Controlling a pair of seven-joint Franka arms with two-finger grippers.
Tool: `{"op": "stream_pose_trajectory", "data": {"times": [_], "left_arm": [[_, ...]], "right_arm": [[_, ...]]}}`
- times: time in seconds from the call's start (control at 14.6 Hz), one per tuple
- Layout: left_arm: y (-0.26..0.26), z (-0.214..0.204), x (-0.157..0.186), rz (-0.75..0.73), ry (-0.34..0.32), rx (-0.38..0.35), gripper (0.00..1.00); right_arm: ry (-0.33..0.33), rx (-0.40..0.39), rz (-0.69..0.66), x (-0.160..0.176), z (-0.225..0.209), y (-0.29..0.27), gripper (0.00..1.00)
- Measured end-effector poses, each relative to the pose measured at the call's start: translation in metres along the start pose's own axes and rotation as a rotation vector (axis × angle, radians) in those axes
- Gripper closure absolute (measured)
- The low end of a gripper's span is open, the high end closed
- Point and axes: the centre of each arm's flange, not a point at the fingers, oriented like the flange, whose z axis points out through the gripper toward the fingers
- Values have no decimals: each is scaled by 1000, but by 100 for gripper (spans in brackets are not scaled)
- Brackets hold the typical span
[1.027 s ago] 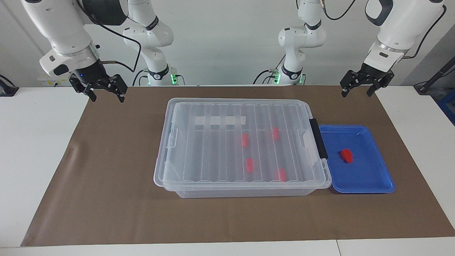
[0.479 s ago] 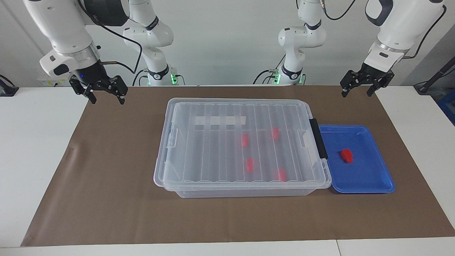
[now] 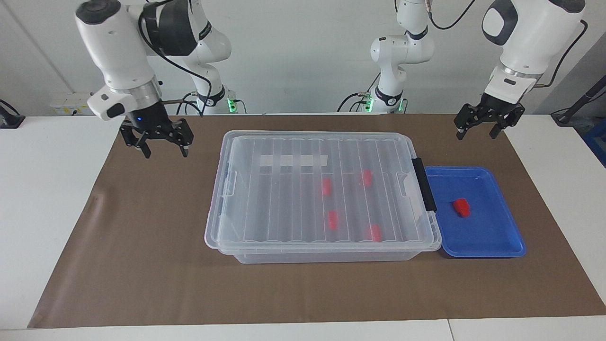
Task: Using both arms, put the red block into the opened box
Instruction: 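Grasp the block with the left gripper while the right gripper grips the lid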
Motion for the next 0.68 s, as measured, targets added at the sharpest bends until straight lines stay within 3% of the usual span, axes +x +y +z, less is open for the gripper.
{"op": "stream_pose_trajectory", "data": {"times": [0.68], "left_arm": [[-50, 132, -4, -9, 56, 26, 0]], "right_arm": [[-28, -9, -6, 9, 60, -6, 0]]}}
